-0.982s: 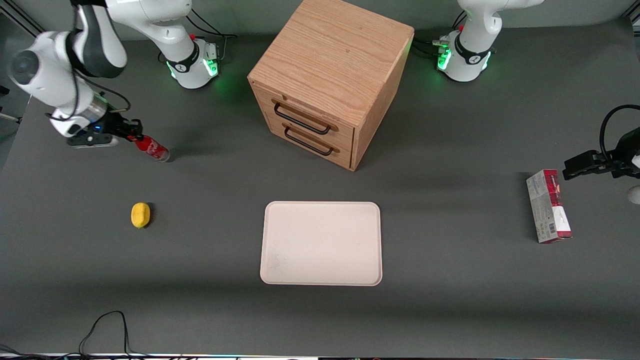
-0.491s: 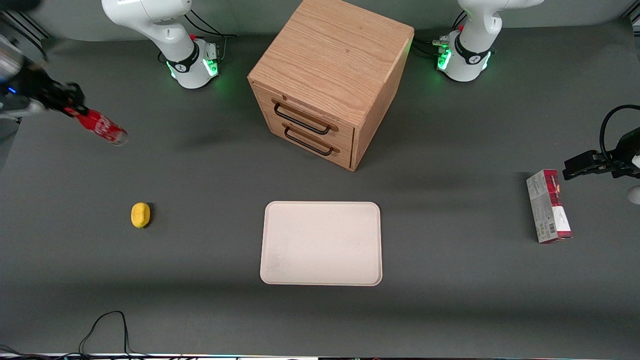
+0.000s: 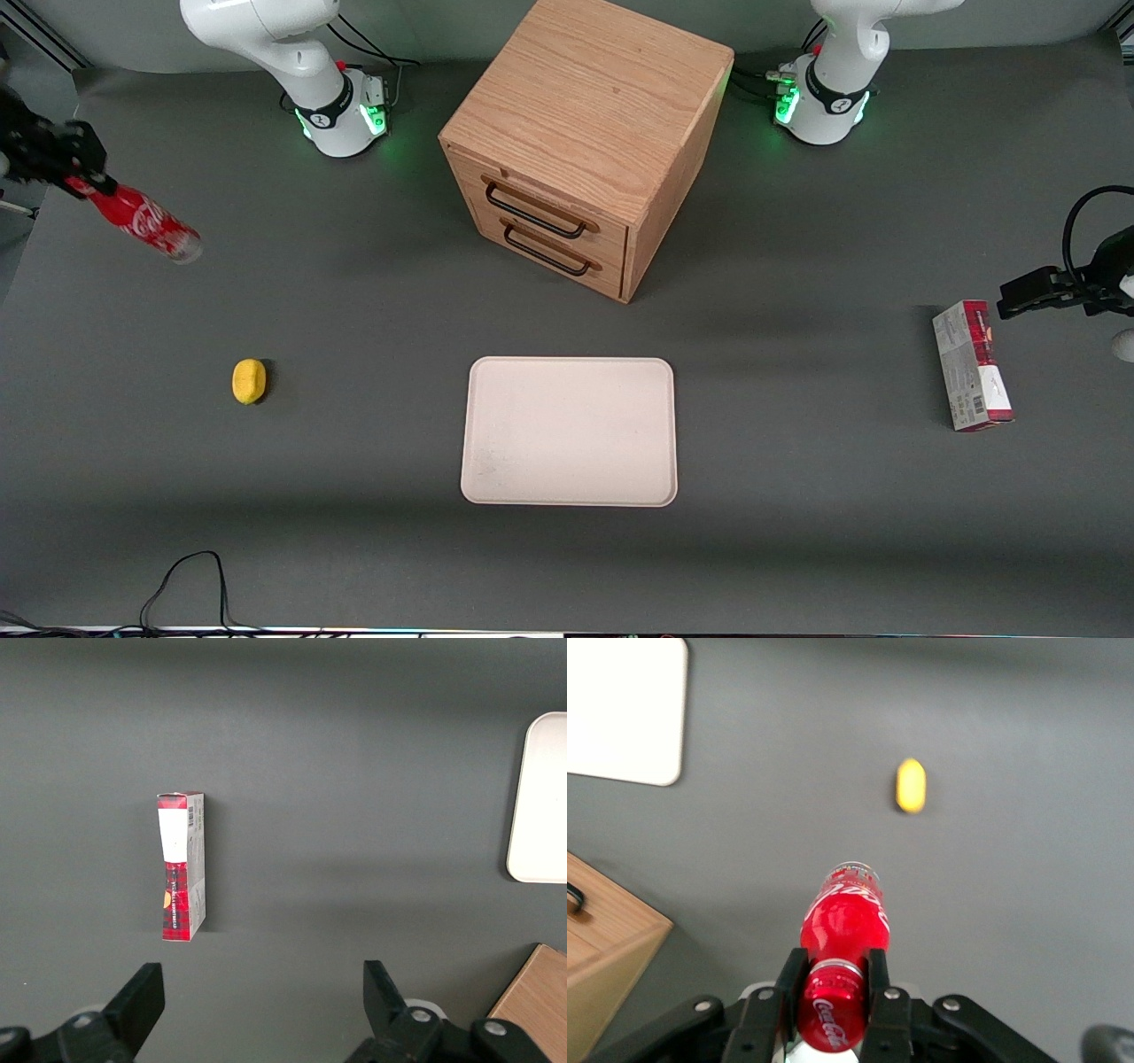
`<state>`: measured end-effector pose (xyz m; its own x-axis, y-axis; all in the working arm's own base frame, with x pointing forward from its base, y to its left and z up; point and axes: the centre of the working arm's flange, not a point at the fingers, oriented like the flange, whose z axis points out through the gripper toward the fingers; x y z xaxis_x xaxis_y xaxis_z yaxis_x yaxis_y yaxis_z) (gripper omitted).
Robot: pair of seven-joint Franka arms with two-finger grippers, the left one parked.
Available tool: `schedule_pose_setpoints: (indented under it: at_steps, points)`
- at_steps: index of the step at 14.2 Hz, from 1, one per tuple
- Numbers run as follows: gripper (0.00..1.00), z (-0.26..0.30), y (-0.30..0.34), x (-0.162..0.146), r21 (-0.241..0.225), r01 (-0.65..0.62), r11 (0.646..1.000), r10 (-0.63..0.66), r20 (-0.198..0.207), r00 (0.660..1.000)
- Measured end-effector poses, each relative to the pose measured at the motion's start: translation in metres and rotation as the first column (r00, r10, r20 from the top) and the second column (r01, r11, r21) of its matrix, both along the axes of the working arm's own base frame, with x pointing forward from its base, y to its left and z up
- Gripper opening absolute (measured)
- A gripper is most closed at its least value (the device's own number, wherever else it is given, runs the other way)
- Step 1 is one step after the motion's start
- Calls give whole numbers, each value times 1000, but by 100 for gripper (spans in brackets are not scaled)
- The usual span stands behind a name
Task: Place coke bottle on tray
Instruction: 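Carry the bottle over the white tray with the right gripper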
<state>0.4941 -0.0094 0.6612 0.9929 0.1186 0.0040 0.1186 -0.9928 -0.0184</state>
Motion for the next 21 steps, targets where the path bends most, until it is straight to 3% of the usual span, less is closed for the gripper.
schedule_pose_setpoints:
  at_steps: [2,5,8,10,13,16,21]
  points:
    - [32,1,40,48,17,-38,999,38,-19,999]
    - [32,-14,114,114,0,-128,992,128,-23,991]
    - [32,-48,189,152,14,-215,977,215,-15,977]
    - [32,-63,235,156,20,-271,962,271,4,963]
    - [32,-66,309,136,-14,-357,934,357,42,933]
    - [32,-67,340,126,-19,-392,920,393,69,917]
    - [32,-138,348,166,-21,-377,926,378,88,922]
